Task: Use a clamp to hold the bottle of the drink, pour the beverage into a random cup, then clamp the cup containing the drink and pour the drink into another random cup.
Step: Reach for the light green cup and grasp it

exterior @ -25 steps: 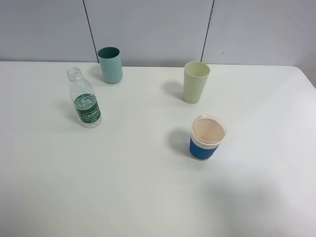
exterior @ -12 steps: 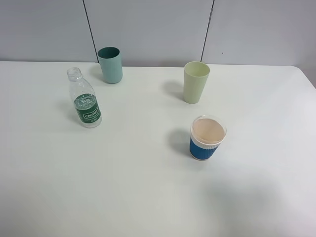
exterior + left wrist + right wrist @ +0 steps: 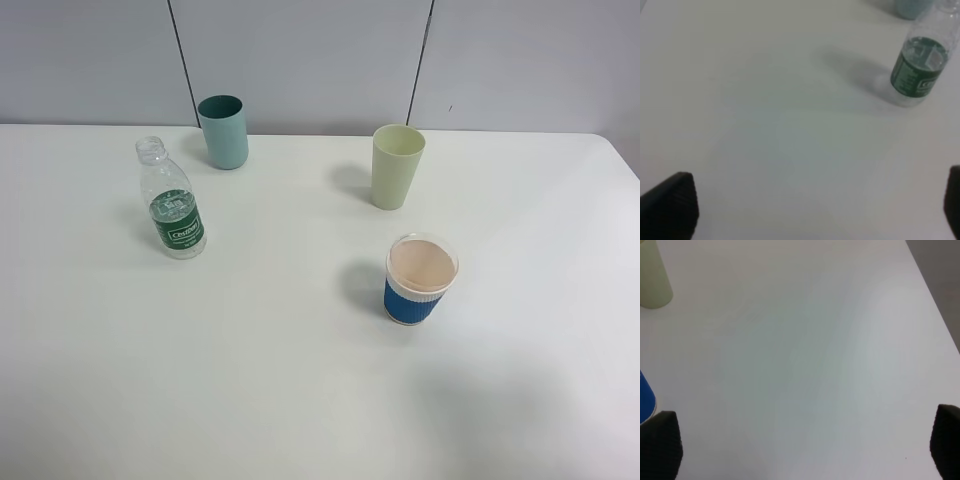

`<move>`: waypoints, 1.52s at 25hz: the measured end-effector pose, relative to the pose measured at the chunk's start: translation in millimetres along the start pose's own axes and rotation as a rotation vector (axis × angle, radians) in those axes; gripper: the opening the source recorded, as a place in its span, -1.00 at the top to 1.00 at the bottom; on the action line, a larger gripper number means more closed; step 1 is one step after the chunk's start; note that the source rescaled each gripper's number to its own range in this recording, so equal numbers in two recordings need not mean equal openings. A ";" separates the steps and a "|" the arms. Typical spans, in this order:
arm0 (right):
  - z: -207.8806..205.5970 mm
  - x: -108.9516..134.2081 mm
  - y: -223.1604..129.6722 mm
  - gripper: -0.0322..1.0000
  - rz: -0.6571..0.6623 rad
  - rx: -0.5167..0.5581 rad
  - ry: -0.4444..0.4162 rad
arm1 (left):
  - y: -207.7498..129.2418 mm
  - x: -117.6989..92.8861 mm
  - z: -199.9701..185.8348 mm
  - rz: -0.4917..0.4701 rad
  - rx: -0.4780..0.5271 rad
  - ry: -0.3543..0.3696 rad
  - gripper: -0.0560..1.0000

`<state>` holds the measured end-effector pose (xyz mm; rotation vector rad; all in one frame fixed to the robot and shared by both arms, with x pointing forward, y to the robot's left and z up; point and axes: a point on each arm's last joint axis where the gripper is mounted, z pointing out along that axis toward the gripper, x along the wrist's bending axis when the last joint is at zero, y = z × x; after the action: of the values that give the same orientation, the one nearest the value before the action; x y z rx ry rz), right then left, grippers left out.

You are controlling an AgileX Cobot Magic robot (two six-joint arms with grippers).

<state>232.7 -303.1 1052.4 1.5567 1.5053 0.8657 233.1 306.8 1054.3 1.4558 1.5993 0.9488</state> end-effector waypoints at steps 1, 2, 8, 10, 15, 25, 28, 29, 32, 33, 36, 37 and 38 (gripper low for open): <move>0.0 0.0 0.0 -1.00 0.000 0.000 0.000 | 0.0 0.0 0.0 0.000 0.000 0.000 -1.00; 0.0 0.0 0.0 -1.00 0.000 0.000 0.000 | 0.0 0.0 0.0 0.000 0.000 0.000 -1.00; 0.0 0.0 0.0 -1.00 0.000 0.000 0.000 | 0.0 0.0 0.0 0.000 0.000 0.000 -1.00; 0.0 0.0 0.0 -1.00 0.000 0.000 0.000 | 0.0 0.0 0.0 0.000 0.000 0.000 -1.00; 0.0 0.0 0.0 -1.00 0.000 0.000 0.000 | 0.0 0.0 0.0 0.000 0.000 0.000 -1.00; -0.5 -7.7 3.4 -1.00 0.000 -0.019 -0.084 | 0.0 0.0 0.0 0.000 0.000 0.000 -1.00; 3.4 -9.5 17.9 -1.00 -0.011 -0.033 -0.102 | 0.0 0.0 0.0 0.000 0.000 0.000 -1.00; 6.6 -9.6 23.9 -1.00 -0.016 -0.030 -0.103 | 0.0 0.1 0.0 0.000 0.000 0.001 -1.00; 20.8 -8.8 43.4 -1.00 -0.031 -0.029 -0.096 | 0.0 0.1 0.0 0.000 0.000 0.001 -1.00; 27.4 -8.3 49.6 -1.00 -0.036 -0.022 -0.093 | 0.0 0.1 0.0 0.000 0.000 0.001 -1.00; 48.4 -7.6 67.0 -1.00 -0.060 0.006 -0.090 | 0.0 0.1 0.0 0.000 0.000 0.001 -1.00; 56.4 -7.6 72.4 -1.00 -0.072 0.020 -0.092 | 0.0 0.1 0.0 0.000 0.000 0.001 -1.00; 64.9 -7.7 77.9 -1.00 -0.086 0.034 -0.095 | 0.0 0.1 0.0 0.000 0.000 0.001 -1.00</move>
<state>325.4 -314.7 1092.3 1.5241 1.5139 0.7112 233.1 306.8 1054.3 1.4560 1.5995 0.9497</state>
